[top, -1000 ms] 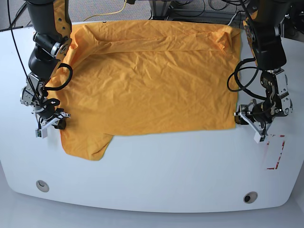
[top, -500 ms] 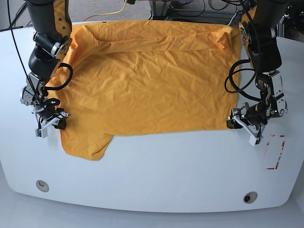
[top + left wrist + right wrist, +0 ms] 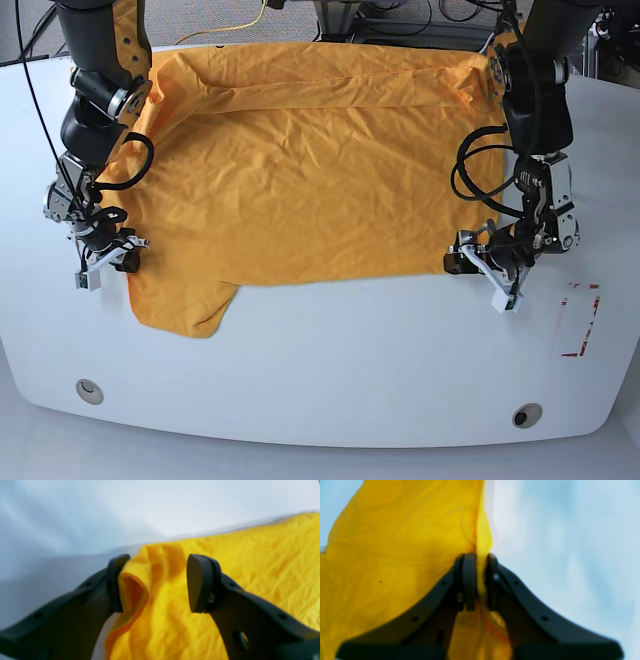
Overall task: Layout the t-shirt on the table in an organized manner, then fold the t-shirt properly
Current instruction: 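Lower both grippers and grasp the hem corners of the orange shirt, then lift the hem with both grippers and fold it toward the collar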
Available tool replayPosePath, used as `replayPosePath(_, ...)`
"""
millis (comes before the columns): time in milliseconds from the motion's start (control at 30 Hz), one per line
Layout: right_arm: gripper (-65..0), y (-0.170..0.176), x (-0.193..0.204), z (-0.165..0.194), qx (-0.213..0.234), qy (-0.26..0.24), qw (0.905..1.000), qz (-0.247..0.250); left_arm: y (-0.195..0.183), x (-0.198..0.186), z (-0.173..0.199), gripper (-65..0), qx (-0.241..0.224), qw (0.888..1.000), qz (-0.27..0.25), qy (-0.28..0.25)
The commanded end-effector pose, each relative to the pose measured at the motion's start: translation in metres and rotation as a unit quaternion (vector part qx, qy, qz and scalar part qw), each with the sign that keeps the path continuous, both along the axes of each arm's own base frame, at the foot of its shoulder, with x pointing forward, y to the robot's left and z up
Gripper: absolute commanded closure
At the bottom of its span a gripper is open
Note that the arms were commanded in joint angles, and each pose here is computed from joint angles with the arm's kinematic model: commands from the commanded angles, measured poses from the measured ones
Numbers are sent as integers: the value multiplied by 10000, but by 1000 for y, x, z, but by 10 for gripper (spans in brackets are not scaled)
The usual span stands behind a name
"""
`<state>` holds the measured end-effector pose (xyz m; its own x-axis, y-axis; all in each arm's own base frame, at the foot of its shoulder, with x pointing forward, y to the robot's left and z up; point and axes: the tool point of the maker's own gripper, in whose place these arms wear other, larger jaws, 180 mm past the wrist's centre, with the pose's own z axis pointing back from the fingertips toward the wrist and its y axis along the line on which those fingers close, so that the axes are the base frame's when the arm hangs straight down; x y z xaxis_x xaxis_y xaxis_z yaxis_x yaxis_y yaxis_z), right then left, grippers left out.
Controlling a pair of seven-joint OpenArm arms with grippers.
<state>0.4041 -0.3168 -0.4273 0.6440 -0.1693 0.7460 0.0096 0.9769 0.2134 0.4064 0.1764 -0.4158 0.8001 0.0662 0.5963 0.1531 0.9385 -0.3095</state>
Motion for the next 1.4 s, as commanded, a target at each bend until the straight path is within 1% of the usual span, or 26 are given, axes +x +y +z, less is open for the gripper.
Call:
replayPosePath(0,-67,-9,8,14,-80,-140,9999,-13,3,-1,0,-268,133,9998,-47,169)
replayPosePath(100,-49,-9,8,14,-80,-140,9999,-13,3,5,5,-171,121,9999,-25,78)
replayPosePath(167,0,-9,8,14,-96,-127,9999,-4,4,8,8,-93,116,9999,-4,0)
replayPosePath(267,0,-9,8,13,-102,-122,9999,-1,4,10,9,-36,120,9999,9,-25)
replayPosePath(400,0,-9,9,14,-106,-136,9999,-1,4,11,11,-22,128,9999,5,-48)
replayPosePath(533,0,-13,12,22,-184,-213,9996,-5,5,18,27,-7,205,9993,-24,-309)
replayPosePath(667,0,-21,18,40,-454,-363,9983,30,7,23,48,-4,332,9975,-56,-623)
replayPosePath(767,0,-26,17,51,-672,-312,9972,75,6,18,55,-4,445,9965,-132,-696)
replayPosePath(967,0,-35,17,75,-1082,-322,9935,119,6,22,78,-7,613,9933,-216,-953)
replayPosePath(1200,0,-43,6,86,-1455,-136,9892,148,7,16,84,-8,760,9927,-309,-887)
replayPosePath(1367,0,-44,-6,90,-1719,-14,9849,182,18,11,92,-8,1001,9905,-353,-872)
